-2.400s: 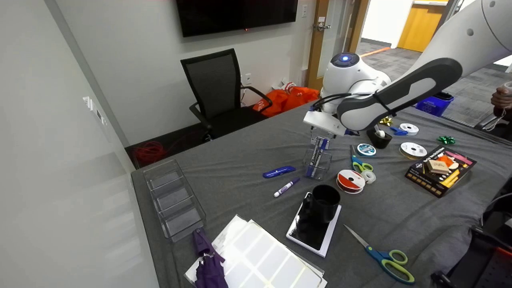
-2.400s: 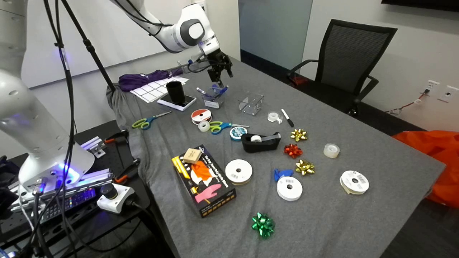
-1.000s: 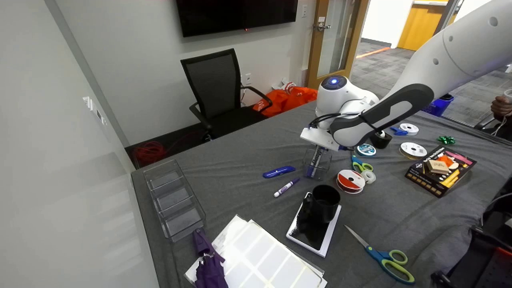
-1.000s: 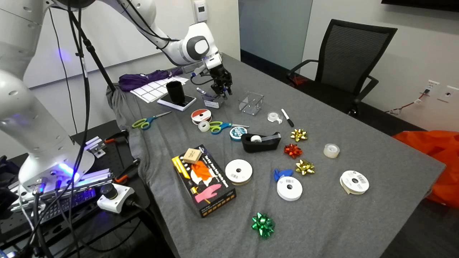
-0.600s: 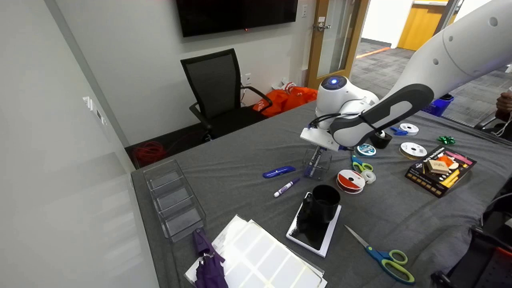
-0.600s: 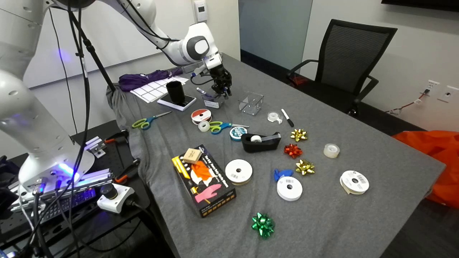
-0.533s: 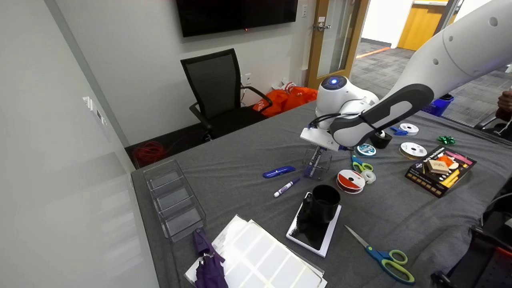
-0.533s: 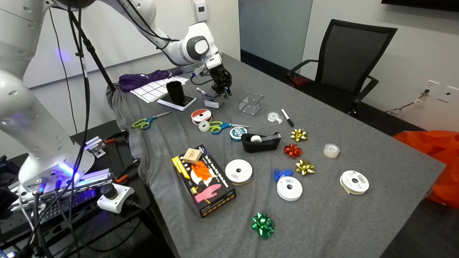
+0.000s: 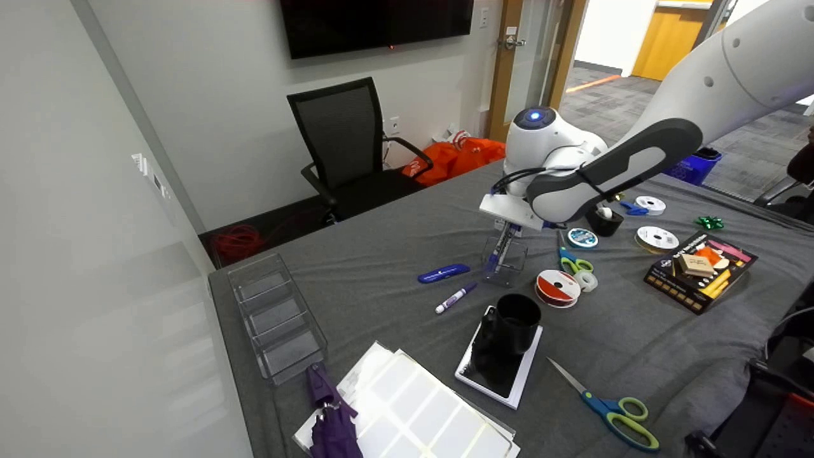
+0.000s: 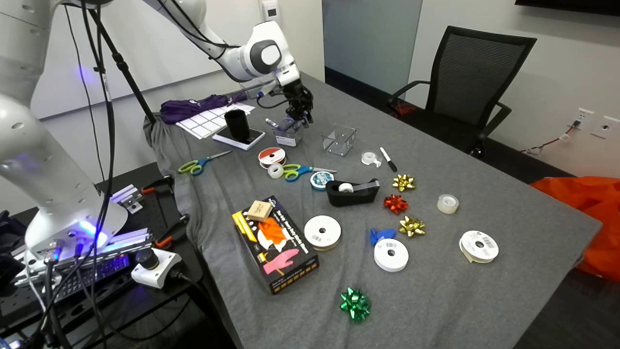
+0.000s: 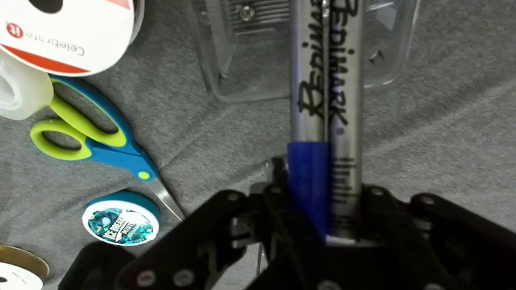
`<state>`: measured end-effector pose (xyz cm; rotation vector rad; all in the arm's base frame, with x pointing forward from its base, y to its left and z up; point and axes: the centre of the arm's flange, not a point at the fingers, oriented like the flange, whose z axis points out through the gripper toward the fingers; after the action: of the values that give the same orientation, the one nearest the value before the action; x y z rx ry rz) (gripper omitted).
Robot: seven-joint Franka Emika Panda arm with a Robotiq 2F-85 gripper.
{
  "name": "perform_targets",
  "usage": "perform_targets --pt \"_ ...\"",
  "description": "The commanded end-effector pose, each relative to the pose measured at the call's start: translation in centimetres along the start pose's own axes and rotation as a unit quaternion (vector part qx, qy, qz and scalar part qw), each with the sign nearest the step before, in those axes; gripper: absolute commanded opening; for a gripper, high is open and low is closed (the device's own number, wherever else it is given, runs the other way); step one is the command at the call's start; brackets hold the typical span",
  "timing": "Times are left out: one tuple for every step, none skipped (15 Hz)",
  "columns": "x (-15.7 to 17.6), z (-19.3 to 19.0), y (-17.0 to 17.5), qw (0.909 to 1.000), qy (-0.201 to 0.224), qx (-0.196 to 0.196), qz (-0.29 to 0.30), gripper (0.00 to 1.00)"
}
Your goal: Remove the markers from the clear bowl on the left and put them in the clear bowl on the right
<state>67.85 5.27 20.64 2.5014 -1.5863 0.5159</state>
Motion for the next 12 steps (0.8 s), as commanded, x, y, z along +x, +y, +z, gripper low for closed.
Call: perform_targets --pt "1.1 -3.7 1.5 0.9999 -0.001 0.008 -0.008 0.08" --pt "1.5 -4.5 1.6 0.9999 -0.003 0.014 -0.007 0.08" --pt "1.8 -5.2 1.6 0.9998 -0.005 0.019 -0.006 0.08" --pt "2.4 -6.2 1.7 0.9996 -0.006 0.026 -0.005 0.08" --pt "2.8 -6.9 1.8 0.9995 -0.007 0.031 -0.005 0.08" --pt "3.6 -8.0 2.0 0.9993 -0.002 0.037 -0.006 0.08" --pt "4.2 -8.7 2.1 0.9992 0.004 0.04 -0.007 0.08" --pt "5.2 -9.4 2.1 0.9989 0.01 0.045 -0.004 0.08" --pt "6.1 -9.9 2.2 0.9988 0.013 0.047 0.0 0.08" --pt "7.5 -10.3 2.3 0.9987 0.011 0.05 0.007 0.08" --pt "8.7 -10.6 2.4 0.9985 0.01 0.052 0.014 0.08" --pt "10.0 -10.7 2.5 0.9983 0.012 0.052 0.022 0.08"
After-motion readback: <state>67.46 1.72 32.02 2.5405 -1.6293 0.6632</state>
